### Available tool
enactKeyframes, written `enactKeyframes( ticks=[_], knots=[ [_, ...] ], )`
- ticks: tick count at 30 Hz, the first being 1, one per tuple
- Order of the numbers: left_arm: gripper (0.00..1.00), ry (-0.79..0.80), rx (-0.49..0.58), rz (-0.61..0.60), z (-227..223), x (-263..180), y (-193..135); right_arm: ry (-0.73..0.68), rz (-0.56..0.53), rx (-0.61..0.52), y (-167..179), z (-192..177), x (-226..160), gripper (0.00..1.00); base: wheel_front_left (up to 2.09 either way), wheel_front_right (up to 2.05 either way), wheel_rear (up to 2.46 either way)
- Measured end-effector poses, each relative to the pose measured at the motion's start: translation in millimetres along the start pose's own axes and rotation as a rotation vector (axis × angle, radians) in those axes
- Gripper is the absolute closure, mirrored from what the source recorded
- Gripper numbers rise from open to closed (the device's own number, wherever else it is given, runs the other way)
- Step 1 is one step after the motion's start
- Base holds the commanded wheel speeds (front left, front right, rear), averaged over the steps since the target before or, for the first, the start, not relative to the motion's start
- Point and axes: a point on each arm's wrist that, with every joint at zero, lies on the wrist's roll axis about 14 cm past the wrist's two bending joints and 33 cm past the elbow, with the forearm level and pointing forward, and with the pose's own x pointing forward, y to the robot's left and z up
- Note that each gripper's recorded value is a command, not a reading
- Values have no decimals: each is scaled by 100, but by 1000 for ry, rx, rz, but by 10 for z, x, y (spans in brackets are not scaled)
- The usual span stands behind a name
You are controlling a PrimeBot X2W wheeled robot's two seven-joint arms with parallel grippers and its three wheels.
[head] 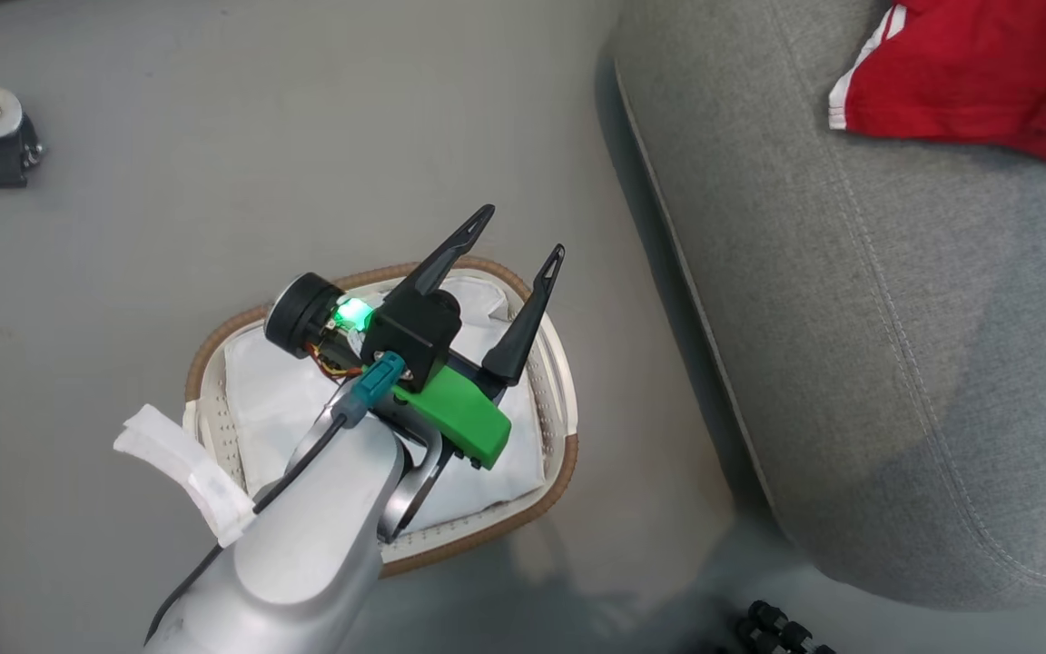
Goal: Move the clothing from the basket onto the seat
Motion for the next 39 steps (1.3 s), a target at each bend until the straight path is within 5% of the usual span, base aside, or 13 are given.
enactKeyframes(
  ticks=[5, 12, 14, 15, 16, 30, 39],
  knots=[
    [0, 34, -18, 18, -186, -26, 121, 179, 49, 25, 370, -732, -230, 100, 0, 0, 0],
    [0, 52, -25, 7, -257, -3, 117, 283, 71, 50, 559, -1092, -494, 100, 0, 0, 0],
    [0, 48, -23, 3, -238, -1, 101, 289, 73, 53, 574, -1100, -536, 63, 0, 0, 0],
    [0, 45, -23, 1, -221, 1, 91, 293, 74, 57, 583, -1105, -565, 15, 0, 0, 0],
    [0, 42, -24, -1, -205, 1, 81, 296, 75, 58, 582, -1107, -591, 0, 0, 0, 0],
    [0, -3, -26, 10, 97, -111, -156, 282, 102, 55, 396, -871, -1033, 0, 0, 0, 0],
    [0, -78, -43, 134, 485, -329, -148, 142, 87, 62, 78, -282, -1057, 0, 0, 0, 0]
  ],
)
